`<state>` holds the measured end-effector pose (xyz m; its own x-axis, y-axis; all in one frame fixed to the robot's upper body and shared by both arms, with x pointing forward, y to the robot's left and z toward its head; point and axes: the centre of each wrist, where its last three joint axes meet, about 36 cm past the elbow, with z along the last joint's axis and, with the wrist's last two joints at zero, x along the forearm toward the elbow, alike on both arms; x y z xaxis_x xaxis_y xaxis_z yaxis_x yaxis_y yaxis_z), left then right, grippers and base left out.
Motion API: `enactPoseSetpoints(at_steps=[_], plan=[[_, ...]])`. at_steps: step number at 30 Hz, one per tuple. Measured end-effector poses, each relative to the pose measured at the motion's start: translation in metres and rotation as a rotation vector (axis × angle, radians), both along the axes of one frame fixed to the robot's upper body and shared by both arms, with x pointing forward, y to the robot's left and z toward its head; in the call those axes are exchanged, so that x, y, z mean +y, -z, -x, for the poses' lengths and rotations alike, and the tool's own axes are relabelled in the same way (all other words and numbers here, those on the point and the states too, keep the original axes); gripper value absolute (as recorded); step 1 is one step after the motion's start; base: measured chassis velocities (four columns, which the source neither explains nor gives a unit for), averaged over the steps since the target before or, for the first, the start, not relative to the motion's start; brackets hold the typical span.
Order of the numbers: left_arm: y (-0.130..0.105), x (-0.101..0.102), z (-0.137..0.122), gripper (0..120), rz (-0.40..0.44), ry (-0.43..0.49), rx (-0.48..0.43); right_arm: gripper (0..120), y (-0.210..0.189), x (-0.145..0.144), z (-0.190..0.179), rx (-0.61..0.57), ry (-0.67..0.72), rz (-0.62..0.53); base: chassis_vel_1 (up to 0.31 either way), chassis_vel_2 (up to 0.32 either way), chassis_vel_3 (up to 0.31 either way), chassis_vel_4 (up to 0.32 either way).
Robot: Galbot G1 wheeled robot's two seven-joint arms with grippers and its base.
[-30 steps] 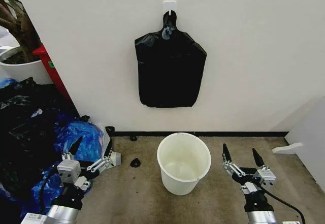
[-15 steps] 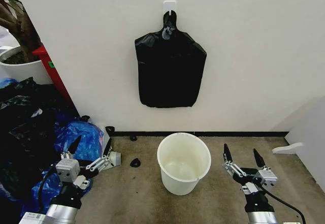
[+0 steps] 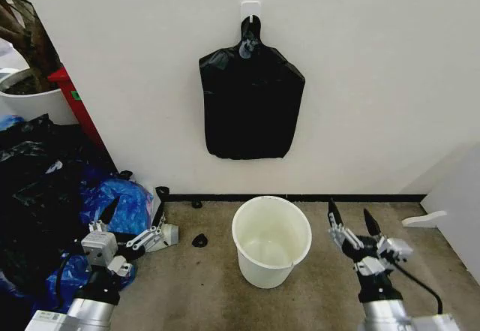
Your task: Place the garbage bag over the trash bin.
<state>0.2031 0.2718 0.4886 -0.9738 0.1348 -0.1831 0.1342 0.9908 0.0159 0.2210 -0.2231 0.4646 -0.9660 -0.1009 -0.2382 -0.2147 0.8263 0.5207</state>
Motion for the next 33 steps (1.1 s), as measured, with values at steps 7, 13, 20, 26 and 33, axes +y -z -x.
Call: enactPoseSetpoints(at_steps=[7, 13, 20, 26, 33], plan=[[-0.003, 0.001, -0.002, 100, 0.013, 0.016, -0.015, 100, -0.040, 0.003, -0.033, -0.033, -0.271, -0.243, 0.000, 0.000, 0.000, 0.000], [-0.010, -0.002, -0.009, 100, 0.022, 0.038, 0.000, 100, -0.059, 0.010, -0.090, -0.031, -0.370, -0.385, 0.000, 0.000, 0.000, 0.000], [-0.013, 0.002, -0.011, 100, 0.020, 0.025, 0.005, 100, -0.075, 0.047, -0.146, -0.068, -0.494, -0.574, 0.000, 0.000, 0.000, 0.000], [-0.013, -0.001, -0.002, 100, 0.040, -0.007, 0.020, 100, -0.074, 0.080, -0.195, -0.056, -0.509, -0.654, 0.000, 0.000, 0.000, 0.000], [-0.014, -0.001, 0.004, 100, 0.040, -0.026, 0.030, 100, -0.108, 0.102, -0.241, -0.095, -0.521, -0.708, 0.000, 0.000, 0.000, 0.000]])
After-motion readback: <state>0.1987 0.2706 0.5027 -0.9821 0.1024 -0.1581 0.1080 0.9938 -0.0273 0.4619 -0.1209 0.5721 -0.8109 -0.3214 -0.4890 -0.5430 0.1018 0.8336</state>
